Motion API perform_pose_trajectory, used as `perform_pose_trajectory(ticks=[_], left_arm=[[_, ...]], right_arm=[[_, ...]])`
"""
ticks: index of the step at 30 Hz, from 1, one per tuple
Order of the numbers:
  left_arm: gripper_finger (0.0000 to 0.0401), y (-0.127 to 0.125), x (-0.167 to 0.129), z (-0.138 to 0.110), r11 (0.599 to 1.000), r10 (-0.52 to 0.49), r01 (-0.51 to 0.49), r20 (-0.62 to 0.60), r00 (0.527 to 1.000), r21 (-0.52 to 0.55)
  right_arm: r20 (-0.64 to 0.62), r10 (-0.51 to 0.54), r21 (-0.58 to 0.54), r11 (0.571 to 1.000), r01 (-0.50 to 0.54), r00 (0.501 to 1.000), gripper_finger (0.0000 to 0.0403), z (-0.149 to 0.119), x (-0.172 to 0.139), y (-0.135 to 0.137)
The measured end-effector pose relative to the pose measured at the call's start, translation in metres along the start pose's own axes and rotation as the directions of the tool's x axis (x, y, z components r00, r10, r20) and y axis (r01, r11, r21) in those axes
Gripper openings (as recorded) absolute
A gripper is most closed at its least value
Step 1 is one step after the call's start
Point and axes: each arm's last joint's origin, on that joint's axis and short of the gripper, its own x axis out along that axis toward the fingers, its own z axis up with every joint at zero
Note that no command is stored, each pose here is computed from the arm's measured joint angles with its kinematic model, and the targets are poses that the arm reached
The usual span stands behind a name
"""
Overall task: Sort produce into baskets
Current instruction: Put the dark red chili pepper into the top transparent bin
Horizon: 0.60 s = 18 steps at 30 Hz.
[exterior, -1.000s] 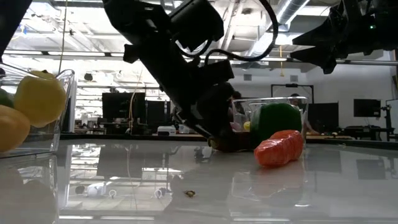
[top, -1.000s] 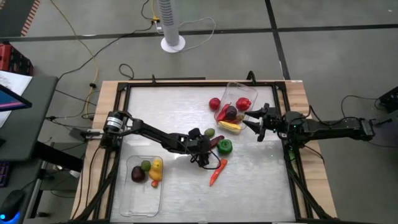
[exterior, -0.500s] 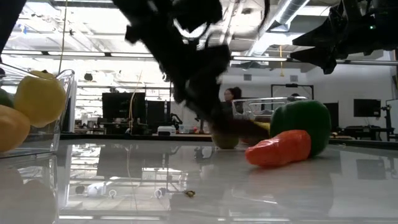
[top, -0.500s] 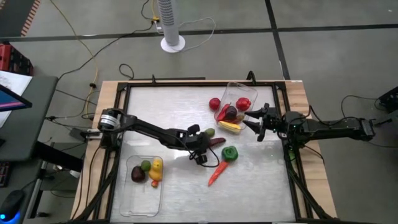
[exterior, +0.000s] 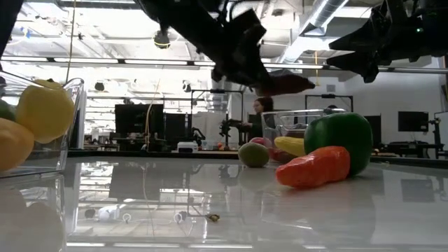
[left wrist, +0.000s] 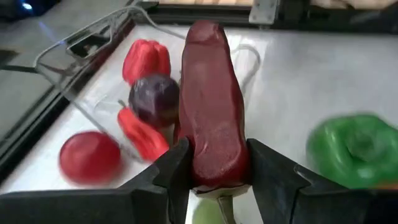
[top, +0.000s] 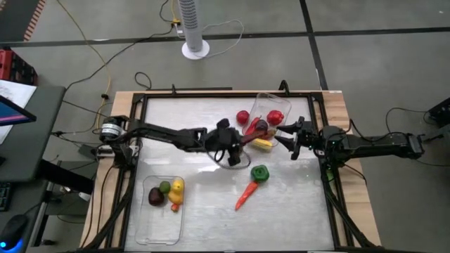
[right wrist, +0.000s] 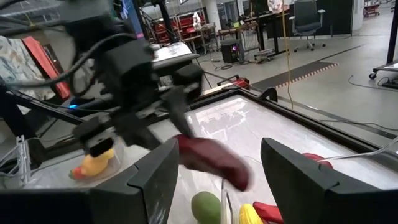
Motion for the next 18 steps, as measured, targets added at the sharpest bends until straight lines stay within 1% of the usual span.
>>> perform_pose_trajectory(ticks=[3,6,10,13,16,18], left_arm=[[0.0129,0.016,0.013,-0.001,0.997,-0.040,0.042,0.026,0.999,-0.066],[0.0129,0.031,0.022,0.001,0.993,-0.062,0.066,0.044,0.997,-0.098],[0.0134,0.045,0.022,0.016,0.993,-0.034,0.044,0.096,0.995,-0.105],[0.0154,0.048,0.021,0.024,0.994,-0.061,0.070,0.109,0.992,-0.081],[0.0189,0.047,0.020,0.027,0.993,-0.093,0.101,0.129,0.987,-0.059],[0.0216,0.046,0.020,0.025,0.993,-0.101,0.106,0.109,0.989,-0.045]], right_arm=[[0.000,-0.001,0.000,1.000,0.001,1.000,0.0256,0.000,0.000,0.000],[0.001,-0.002,-0.003,1.000,0.002,1.000,0.0256,0.000,0.000,0.000],[0.004,-0.002,-0.007,1.000,0.002,1.000,0.0256,0.000,0.000,0.000],[0.003,-0.002,-0.007,1.000,0.002,1.000,0.0256,0.000,0.000,0.000],[0.004,-0.002,-0.005,1.000,0.002,1.000,0.0256,0.000,0.000,0.000],[0.003,-0.002,-0.006,1.000,0.002,1.000,0.0256,0.000,0.000,0.000]])
